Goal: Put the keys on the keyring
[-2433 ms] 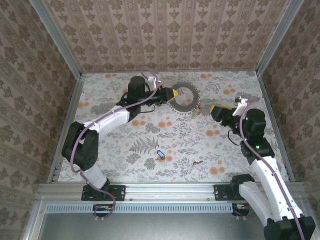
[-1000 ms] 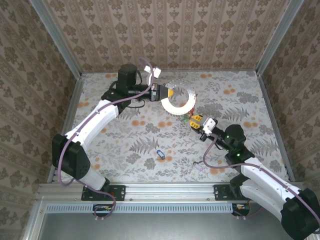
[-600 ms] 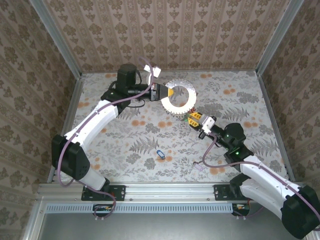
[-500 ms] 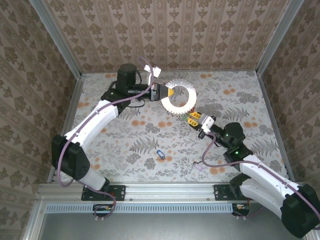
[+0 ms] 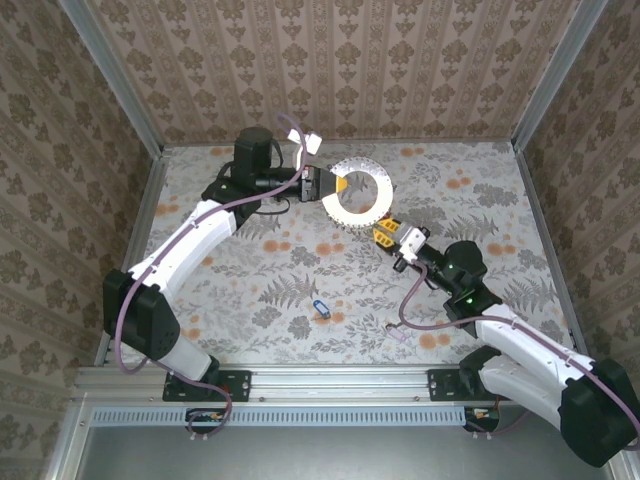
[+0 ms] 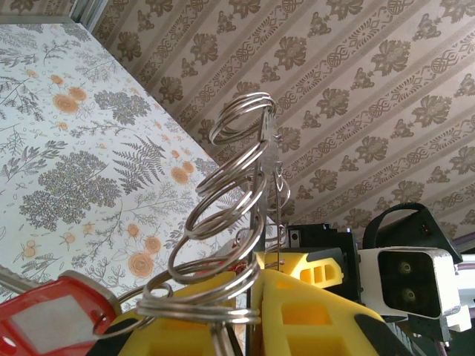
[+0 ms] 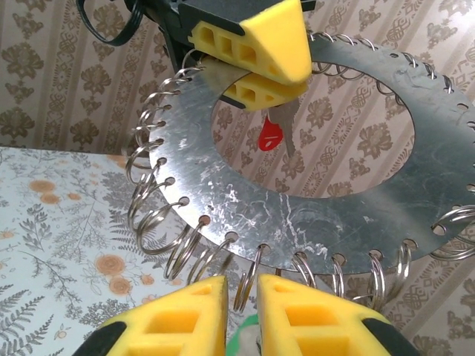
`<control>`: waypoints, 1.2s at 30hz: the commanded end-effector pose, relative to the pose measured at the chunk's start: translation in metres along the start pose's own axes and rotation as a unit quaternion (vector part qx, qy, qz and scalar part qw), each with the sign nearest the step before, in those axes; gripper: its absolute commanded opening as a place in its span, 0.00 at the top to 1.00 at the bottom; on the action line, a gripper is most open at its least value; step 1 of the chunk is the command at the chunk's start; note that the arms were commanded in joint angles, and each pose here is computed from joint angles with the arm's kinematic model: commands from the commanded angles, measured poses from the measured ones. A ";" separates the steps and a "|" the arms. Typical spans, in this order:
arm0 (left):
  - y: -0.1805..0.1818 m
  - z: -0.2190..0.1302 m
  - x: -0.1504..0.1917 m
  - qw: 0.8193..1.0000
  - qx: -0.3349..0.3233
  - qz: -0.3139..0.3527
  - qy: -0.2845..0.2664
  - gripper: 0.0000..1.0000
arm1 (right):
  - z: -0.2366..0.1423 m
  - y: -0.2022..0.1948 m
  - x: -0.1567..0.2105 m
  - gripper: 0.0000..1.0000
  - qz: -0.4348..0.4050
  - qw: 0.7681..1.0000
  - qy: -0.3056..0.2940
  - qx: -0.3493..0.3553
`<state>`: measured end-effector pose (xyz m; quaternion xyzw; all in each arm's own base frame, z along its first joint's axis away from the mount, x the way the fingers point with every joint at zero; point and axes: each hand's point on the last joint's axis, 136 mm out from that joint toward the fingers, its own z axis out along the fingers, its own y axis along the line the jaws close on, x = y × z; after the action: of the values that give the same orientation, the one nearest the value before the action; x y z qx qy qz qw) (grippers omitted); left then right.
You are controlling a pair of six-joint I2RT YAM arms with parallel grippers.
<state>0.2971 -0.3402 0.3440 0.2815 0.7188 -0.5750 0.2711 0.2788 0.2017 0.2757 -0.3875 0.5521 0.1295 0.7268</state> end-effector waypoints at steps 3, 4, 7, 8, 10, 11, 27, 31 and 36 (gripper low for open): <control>-0.027 -0.010 -0.013 0.999 0.030 0.033 -0.019 1.00 | 0.005 -0.014 -0.015 0.81 -0.016 0.999 -0.018 0.029; -0.027 -0.010 -0.013 0.999 0.030 0.033 -0.019 1.00 | 0.005 -0.015 -0.015 0.82 -0.017 0.999 -0.017 0.031; -0.028 -0.011 -0.014 0.999 0.028 0.034 -0.022 1.00 | 0.005 -0.015 -0.012 0.83 -0.016 0.999 -0.013 0.034; -0.027 -0.011 -0.013 0.999 0.027 0.033 -0.022 1.00 | 0.005 -0.015 -0.011 0.83 -0.016 0.999 -0.013 0.035; -0.027 -0.011 -0.014 0.999 0.027 0.033 -0.023 1.00 | 0.004 -0.015 -0.010 0.84 -0.015 0.999 -0.011 0.035; -0.026 -0.011 -0.014 0.999 0.027 0.032 -0.023 1.00 | 0.004 -0.014 -0.009 0.84 -0.015 0.999 -0.010 0.035; -0.027 -0.010 -0.014 0.999 0.029 0.028 -0.027 1.00 | 0.004 -0.017 -0.006 0.93 -0.014 0.999 -0.008 0.045; -0.024 -0.010 -0.014 0.999 0.022 0.026 -0.030 1.00 | 0.004 -0.019 -0.007 1.00 -0.012 0.999 -0.006 0.050; -0.005 -0.010 -0.015 0.999 -0.016 -0.001 -0.044 1.00 | 0.004 -0.022 -0.010 1.00 0.016 0.998 -0.004 0.053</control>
<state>0.3024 -0.3397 0.3430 0.2617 0.7232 -0.5759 0.2774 0.2912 0.1936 0.2750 -0.3633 0.5673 0.1033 0.7318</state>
